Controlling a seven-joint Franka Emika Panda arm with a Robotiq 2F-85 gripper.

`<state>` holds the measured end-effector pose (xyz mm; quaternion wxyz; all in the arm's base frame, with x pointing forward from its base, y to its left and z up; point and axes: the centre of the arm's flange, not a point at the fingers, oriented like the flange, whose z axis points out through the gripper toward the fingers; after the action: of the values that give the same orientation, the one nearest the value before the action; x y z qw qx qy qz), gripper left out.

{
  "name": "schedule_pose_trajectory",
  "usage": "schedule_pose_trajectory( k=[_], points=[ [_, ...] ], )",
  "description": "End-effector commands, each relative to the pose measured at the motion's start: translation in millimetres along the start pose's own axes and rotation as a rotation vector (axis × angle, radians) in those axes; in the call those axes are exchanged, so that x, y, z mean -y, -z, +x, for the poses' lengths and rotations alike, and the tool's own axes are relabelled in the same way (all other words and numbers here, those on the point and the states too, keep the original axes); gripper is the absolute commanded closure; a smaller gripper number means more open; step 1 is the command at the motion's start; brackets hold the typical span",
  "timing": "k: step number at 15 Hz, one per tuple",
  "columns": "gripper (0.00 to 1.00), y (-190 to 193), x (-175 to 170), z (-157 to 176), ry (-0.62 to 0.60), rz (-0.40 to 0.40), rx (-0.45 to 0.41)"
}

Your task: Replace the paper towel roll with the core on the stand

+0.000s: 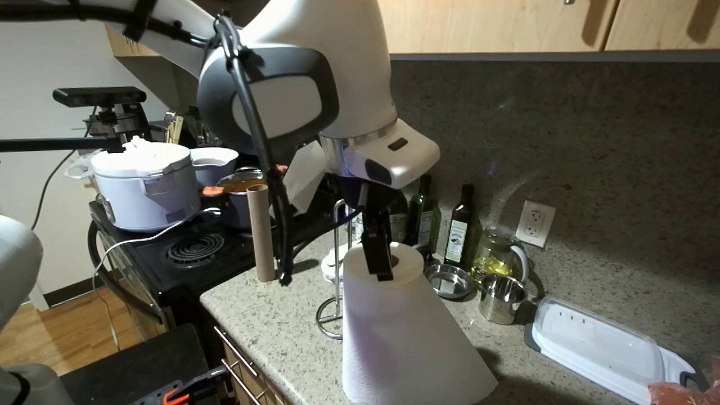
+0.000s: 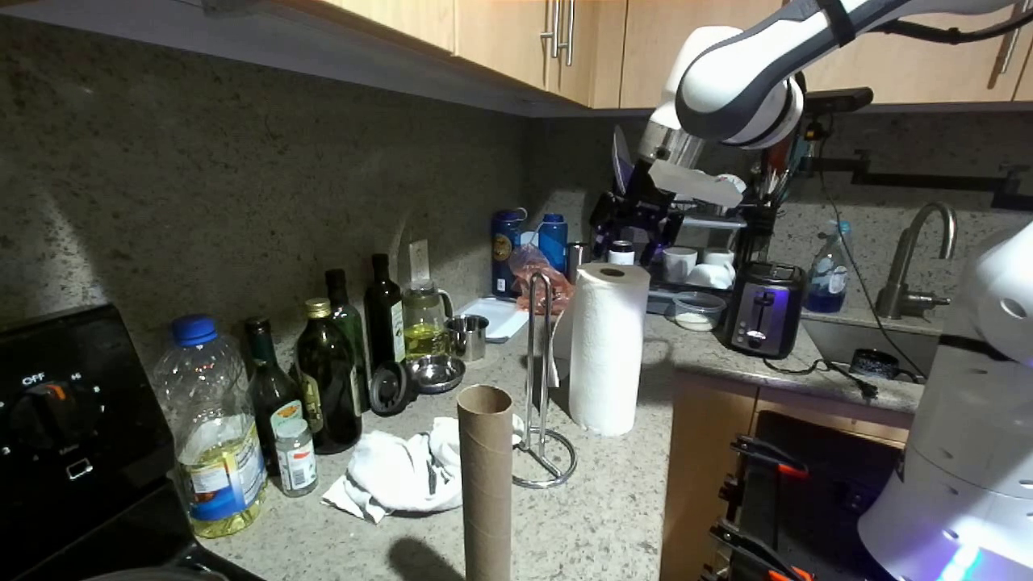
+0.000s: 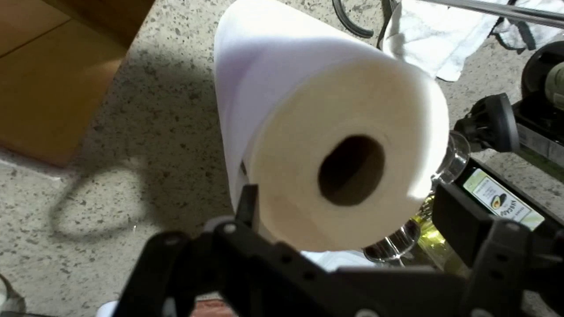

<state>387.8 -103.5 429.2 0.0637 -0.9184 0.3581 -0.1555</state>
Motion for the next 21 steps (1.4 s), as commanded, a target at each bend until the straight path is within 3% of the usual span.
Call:
schedule_pose_trajectory(
  k=[1,9,21],
  points=[
    [0.00,26,7,-18,0.033,0.007,-0.056],
    [0.00,55,39,-49,0.178,0.008,-0.138],
    [0.00,70,68,-116,0.400,0.069,-0.156]
  ],
)
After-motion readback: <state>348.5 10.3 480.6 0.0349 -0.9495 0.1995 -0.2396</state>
